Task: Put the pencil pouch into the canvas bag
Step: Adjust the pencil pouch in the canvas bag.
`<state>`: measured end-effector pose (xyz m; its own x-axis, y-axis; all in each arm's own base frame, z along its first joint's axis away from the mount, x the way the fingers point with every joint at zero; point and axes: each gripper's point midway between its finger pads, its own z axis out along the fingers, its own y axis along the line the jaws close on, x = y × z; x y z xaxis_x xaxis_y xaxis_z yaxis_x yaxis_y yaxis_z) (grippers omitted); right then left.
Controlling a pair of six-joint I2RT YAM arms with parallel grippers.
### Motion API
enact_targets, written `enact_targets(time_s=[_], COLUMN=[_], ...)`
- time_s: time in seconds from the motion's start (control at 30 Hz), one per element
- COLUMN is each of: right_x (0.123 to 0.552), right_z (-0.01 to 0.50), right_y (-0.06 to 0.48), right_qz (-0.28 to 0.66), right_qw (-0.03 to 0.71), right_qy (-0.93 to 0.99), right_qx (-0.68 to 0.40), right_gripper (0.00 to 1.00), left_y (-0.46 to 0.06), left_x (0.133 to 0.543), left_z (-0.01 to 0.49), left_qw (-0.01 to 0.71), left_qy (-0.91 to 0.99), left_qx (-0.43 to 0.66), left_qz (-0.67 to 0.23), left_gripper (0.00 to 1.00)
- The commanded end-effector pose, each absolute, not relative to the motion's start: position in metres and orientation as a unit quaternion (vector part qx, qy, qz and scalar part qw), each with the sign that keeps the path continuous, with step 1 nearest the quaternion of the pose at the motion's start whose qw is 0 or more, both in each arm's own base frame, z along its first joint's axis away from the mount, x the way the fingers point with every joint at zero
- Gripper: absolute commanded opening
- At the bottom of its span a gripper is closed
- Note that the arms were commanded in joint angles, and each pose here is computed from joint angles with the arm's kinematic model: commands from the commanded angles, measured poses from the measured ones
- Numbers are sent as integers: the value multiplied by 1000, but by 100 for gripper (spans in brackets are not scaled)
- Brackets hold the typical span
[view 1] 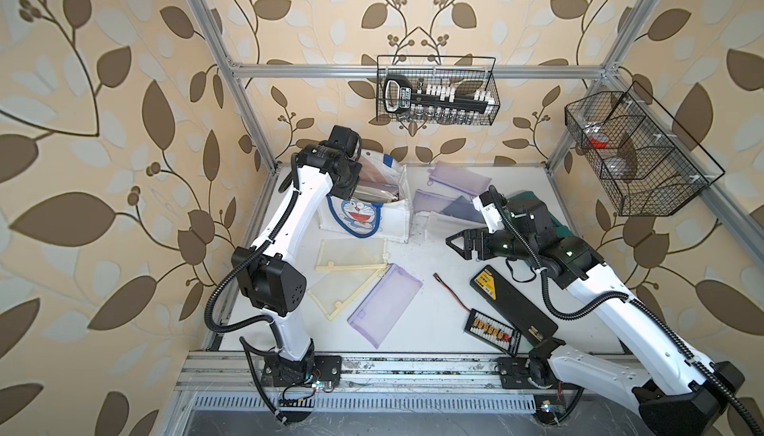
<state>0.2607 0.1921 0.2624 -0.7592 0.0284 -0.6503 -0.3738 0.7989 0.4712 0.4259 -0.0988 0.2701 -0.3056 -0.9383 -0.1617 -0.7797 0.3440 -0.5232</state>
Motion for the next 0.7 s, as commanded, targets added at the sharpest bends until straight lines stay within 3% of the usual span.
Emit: enact_targets(time_s=[0.0,0.2,0.53,0.67], right_x=[260,261,261,261], right_z=[269,270,274,273], right_y=[191,191,191,191], right_qz=[302,304,306,304], right_qw=[340,340,344,344], right_qy=[885,884,882,883], right_qx=[-104,-102,-100,-100], right_gripper=[99,99,99,99], left_y=[-83,-104,-112,-107], left_x=[420,422,424,426], left_z=[273,249,234,249], left_qw=[239,184,155,179], left_qy=[795,811,827,837], left_qx=[-539,-527,-510,-486], left_qz=[-146,-177,-176,-175], left_gripper=[0,0,0,15])
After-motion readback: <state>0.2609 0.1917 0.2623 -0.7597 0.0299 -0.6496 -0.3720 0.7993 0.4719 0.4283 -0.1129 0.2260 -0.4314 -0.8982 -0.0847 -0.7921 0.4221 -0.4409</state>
